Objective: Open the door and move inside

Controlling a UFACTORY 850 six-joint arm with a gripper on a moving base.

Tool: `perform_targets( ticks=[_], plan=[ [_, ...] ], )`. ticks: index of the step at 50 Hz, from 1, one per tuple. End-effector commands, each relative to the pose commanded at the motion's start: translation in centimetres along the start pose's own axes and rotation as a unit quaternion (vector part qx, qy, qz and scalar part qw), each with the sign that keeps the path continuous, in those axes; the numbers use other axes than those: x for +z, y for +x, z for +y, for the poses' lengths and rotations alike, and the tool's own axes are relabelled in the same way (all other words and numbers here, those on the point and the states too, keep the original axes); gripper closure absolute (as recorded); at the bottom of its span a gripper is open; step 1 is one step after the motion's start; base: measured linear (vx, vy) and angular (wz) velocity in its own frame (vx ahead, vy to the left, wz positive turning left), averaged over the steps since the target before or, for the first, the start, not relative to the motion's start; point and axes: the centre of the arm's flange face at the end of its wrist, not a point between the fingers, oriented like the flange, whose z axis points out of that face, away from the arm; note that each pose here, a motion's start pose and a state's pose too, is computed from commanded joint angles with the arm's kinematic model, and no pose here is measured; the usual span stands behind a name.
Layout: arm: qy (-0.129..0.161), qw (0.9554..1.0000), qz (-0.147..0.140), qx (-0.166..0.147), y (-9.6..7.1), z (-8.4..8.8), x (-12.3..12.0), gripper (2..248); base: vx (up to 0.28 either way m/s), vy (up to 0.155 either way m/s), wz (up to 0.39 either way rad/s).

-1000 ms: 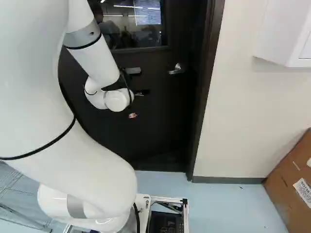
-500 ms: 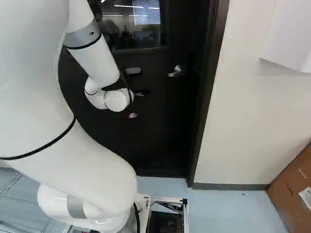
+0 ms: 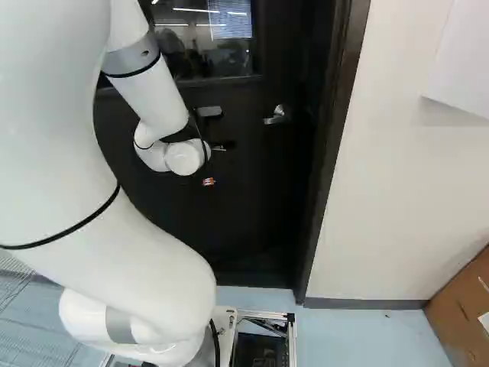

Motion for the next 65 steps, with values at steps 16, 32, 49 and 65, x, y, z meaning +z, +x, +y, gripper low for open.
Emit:
perform_targets(
  ticks=[16, 32, 49, 65],
  plan=[
    [-0.001, 1.0000, 0.000, 0.001, 0.0, 0.0, 0.1, 3, 0.000, 0.000, 0.000],
    [-0.035, 0.9984, 0.000, 0.044, 0.9, 0.1, 2.5, 3, 0.000, 0.000, 0.000],
    [-0.075, 0.9919, 0.001, 0.102, 1.6, -0.7, 5.0, 3, -0.011, 0.000, 0.001],
    [-0.086, 0.9878, 0.001, 0.130, 2.2, -2.1, 7.1, 3, 0.000, 0.000, 0.000]
  ],
)
